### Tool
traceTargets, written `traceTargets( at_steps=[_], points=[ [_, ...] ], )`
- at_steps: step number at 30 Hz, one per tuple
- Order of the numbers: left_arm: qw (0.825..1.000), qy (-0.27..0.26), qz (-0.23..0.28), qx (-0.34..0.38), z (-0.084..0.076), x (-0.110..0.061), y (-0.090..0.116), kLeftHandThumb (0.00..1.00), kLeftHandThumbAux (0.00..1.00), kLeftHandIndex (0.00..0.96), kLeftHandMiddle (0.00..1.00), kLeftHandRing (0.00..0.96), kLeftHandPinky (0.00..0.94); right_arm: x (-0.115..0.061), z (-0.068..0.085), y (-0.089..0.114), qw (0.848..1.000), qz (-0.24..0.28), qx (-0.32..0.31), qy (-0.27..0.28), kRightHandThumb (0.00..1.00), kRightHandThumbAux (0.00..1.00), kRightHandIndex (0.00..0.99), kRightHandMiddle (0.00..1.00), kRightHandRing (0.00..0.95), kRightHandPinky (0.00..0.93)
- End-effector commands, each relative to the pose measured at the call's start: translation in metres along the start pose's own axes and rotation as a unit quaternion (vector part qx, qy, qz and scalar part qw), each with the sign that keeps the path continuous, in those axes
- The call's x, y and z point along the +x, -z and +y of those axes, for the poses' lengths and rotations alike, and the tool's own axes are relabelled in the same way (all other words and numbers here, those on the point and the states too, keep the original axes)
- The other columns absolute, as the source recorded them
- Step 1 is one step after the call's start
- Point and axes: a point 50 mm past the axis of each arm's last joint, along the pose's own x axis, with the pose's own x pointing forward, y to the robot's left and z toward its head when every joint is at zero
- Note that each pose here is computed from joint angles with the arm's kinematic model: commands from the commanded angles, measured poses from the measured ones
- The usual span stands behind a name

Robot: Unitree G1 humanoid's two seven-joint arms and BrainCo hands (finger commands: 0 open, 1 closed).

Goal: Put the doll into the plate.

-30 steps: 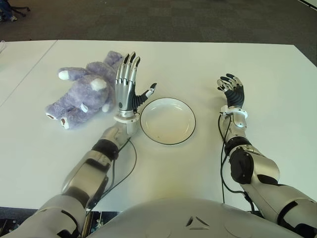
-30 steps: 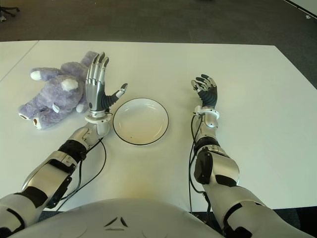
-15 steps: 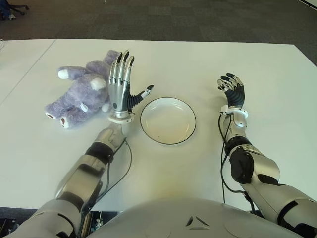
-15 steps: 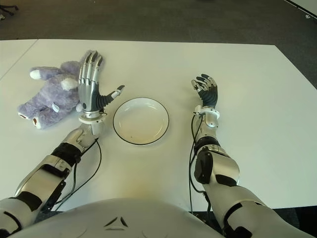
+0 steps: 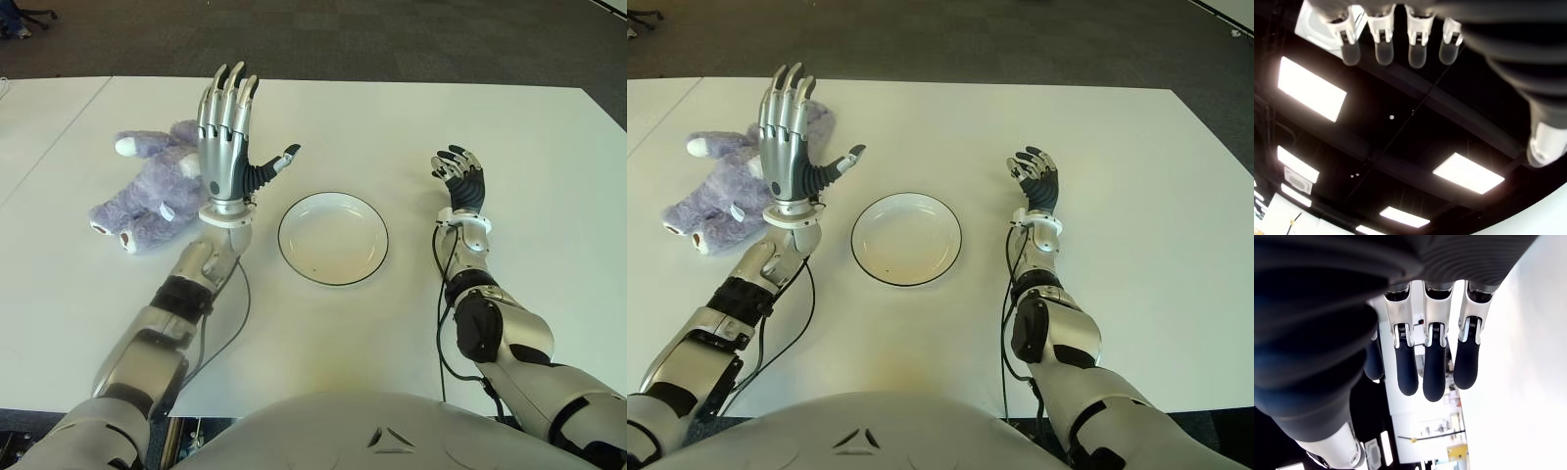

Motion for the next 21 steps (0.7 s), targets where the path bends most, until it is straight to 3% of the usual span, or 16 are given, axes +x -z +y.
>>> traceTargets(
  at_steps=[1,7,13,21],
  points=[
    [0.998,0.029,-0.022,0.044,0.019,-0.003,0.004,0.107,0.508,0.104,0.077,0.038,0.000,-0.087,-0.017,0.098,0.972,0.224,0.039,0.057,0.255,0.822,0.272,0.344,0.374,0.399],
    [0.996,0.038,-0.038,0.072,0.034,0.000,-0.002,0.127,0.521,0.098,0.053,0.013,0.000,-0.087,-0.018,0.098,0.972,0.225,0.039,0.057,0.253,0.821,0.270,0.339,0.370,0.400],
    [0.995,0.050,-0.035,0.085,0.041,-0.007,-0.014,0.127,0.528,0.112,0.033,0.000,0.000,-0.086,-0.018,0.098,0.972,0.226,0.038,0.056,0.259,0.824,0.273,0.338,0.368,0.397],
    [0.994,0.063,-0.025,0.084,0.049,-0.017,-0.031,0.272,0.453,0.142,0.000,0.000,0.000,-0.086,-0.019,0.098,0.972,0.226,0.044,0.054,0.279,0.826,0.275,0.340,0.369,0.399]
  ],
)
